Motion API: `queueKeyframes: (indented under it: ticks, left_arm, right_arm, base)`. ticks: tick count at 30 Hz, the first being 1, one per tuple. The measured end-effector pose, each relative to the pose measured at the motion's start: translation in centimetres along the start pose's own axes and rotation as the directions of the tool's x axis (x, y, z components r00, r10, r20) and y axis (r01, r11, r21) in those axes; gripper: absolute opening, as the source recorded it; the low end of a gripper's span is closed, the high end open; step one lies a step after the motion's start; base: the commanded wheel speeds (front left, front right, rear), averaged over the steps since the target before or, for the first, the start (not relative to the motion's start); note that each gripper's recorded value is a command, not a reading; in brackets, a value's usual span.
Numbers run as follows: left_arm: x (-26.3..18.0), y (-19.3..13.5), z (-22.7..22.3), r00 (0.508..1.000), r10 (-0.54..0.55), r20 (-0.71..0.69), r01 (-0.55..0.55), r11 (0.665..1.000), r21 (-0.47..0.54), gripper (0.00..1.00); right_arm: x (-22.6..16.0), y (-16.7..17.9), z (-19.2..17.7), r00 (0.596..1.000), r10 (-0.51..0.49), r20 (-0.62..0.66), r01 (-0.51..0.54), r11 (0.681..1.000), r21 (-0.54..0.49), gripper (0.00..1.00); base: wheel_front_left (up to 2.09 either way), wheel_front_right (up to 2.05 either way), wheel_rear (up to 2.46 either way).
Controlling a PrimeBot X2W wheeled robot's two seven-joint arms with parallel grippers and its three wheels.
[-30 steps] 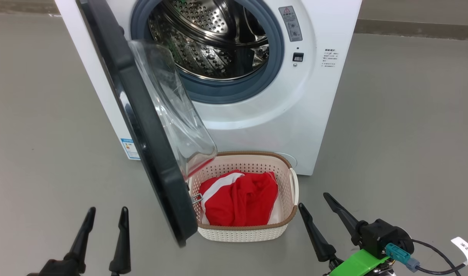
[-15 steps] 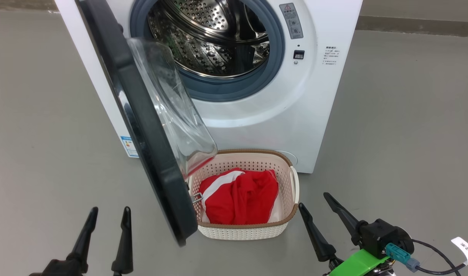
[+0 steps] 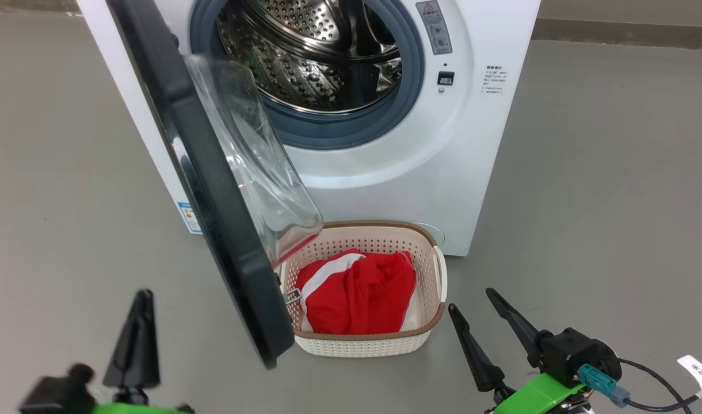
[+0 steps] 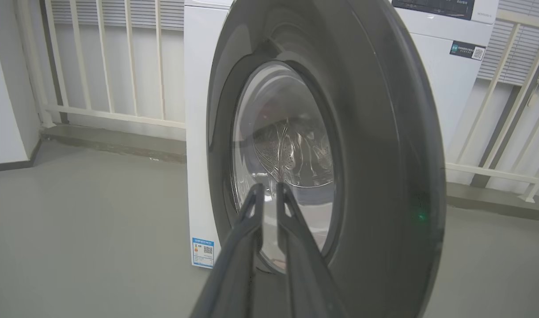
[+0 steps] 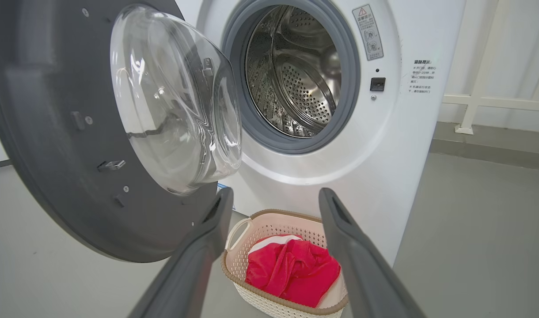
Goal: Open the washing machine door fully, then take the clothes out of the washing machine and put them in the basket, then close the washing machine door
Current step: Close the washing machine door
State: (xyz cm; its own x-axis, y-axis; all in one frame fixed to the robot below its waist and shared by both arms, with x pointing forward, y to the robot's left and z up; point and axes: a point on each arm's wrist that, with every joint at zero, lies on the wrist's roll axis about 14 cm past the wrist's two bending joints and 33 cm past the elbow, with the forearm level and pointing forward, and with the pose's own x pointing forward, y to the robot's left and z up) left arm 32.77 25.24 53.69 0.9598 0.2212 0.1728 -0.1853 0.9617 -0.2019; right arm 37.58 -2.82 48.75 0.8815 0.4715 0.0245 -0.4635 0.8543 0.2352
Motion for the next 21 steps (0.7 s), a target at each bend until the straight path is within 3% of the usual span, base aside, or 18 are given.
queueKeyframes:
  ticks: [4, 6, 9, 12, 13, 18, 21]
  left_arm:
    - [1.4, 0.4, 1.7, 0.997, 0.04, 0.06, -0.028, 0.981, -0.192, 0.0]
    - [1.9, 0.6, 2.3, 0.994, 0.073, 0.082, -0.04, 0.937, -0.346, 0.0]
    - [2.7, 0.8, 3.0, 0.989, 0.122, 0.087, -0.05, 0.817, -0.575, 0.0]
    - [3.6, 0.4, 2.9, 0.991, 0.131, 0.022, -0.063, 0.611, -0.789, 0.0]
    - [3.9, 0.1, 3.0, 0.993, 0.118, 0.005, -0.062, 0.556, -0.829, 0.0]
    - [5.3, -1.8, 4.2, 0.999, 0.01, -0.051, -0.051, 0.374, -0.926, 0.0]
    - [6.0, -2.9, 4.9, 0.995, -0.056, -0.077, -0.057, 0.304, -0.951, 0.0]
  right_arm:
    - [0.0, -0.1, 0.0, 1.0, -0.004, -0.001, 0.004, 1.0, 0.001, 1.0]
    - [-0.1, -0.2, 0.0, 1.0, -0.006, 0.0, 0.006, 1.0, 0.001, 1.0]
    - [-0.1, -0.2, 0.0, 1.0, -0.006, 0.001, 0.006, 1.0, 0.0, 1.0]
    - [-0.1, -0.2, 0.1, 1.0, -0.007, 0.002, 0.007, 1.0, -0.001, 1.0]
    - [-0.1, -0.2, 0.0, 1.0, -0.006, 0.001, 0.006, 1.0, -0.001, 1.0]
    - [-0.1, -0.1, -0.1, 1.0, -0.004, -0.003, 0.004, 1.0, 0.0, 1.0]
    - [-0.1, 0.0, -0.2, 1.0, -0.001, -0.006, 0.001, 1.0, 0.001, 1.0]
  base:
    - [0.0, 0.0, 0.0]
    - [0.0, 0.0, 0.0]
    - [0.0, 0.0, 0.0]
    - [0.0, 0.0, 0.0]
    - [0.0, 0.0, 0.0]
    - [0.0, 0.0, 0.0]
    - [0.0, 0.0, 0.0]
